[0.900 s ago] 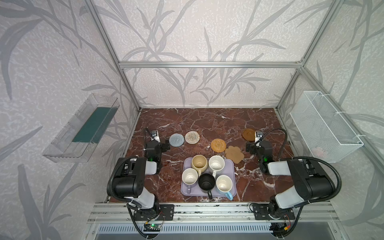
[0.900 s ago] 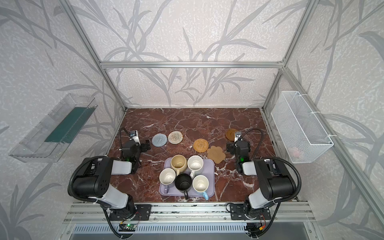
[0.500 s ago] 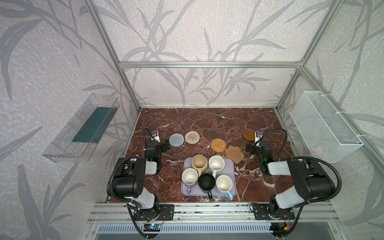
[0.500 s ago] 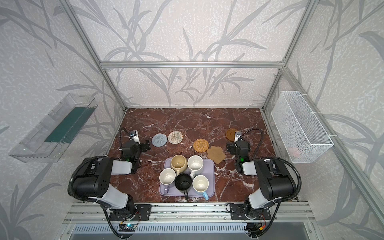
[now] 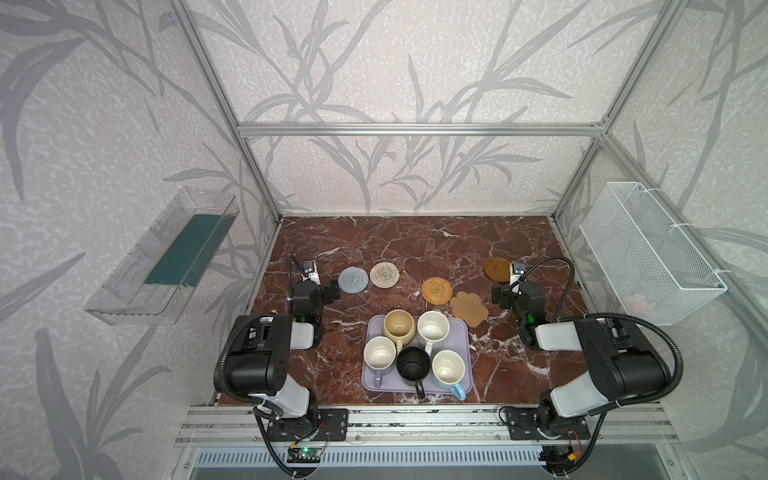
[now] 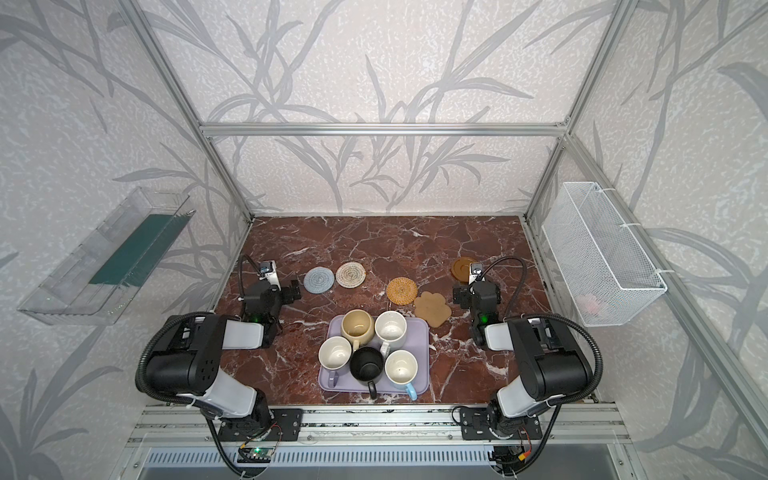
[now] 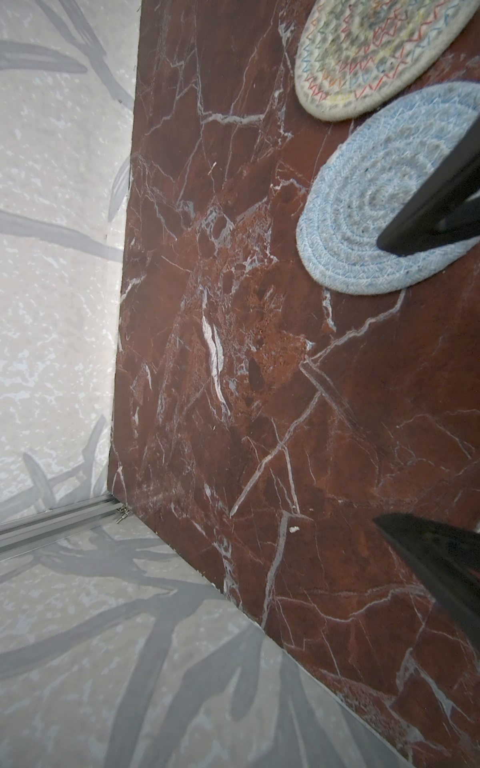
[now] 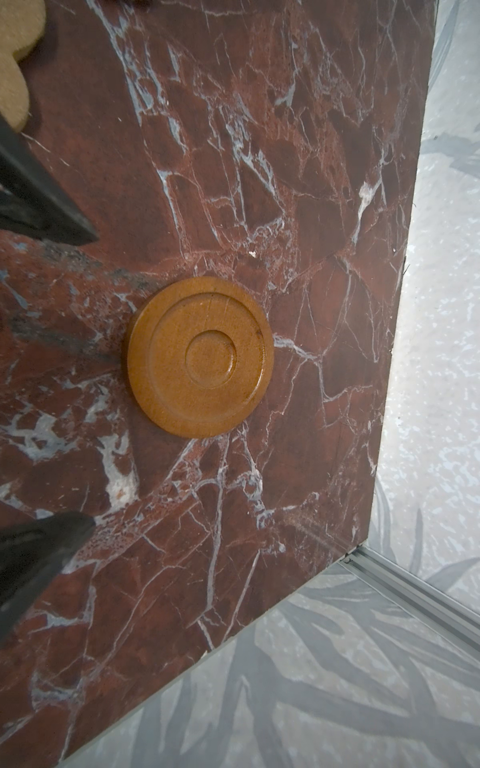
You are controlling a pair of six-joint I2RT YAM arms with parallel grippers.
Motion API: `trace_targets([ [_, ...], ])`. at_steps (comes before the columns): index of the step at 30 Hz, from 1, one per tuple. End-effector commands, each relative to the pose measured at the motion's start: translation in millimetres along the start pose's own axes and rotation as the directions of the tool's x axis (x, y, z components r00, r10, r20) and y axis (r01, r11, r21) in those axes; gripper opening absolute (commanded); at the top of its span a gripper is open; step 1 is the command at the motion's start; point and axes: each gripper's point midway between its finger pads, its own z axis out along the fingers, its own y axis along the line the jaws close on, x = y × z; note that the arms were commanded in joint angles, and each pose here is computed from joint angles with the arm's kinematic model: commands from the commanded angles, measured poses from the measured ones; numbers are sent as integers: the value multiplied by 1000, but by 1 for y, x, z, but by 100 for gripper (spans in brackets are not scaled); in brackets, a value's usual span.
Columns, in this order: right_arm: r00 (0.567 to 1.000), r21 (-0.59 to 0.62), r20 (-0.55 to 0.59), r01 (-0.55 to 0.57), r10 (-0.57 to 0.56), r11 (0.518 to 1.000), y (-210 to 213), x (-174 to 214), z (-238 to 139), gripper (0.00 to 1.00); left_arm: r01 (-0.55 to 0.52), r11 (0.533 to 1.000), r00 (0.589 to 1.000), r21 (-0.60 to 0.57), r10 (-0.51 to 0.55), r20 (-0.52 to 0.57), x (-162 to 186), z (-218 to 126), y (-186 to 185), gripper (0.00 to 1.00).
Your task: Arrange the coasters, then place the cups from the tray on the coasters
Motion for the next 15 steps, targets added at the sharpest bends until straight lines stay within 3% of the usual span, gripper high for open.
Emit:
trace_targets([
  [1, 998, 13, 59, -6, 5, 1000, -2, -19, 1, 99, 5, 1000, 999, 3, -5, 32, -10, 0, 0, 99],
  [15, 998, 13, 59, -5, 5, 1000, -1, -19, 1, 99, 6, 1000, 1000, 2, -6, 29, -9, 0, 0, 99],
])
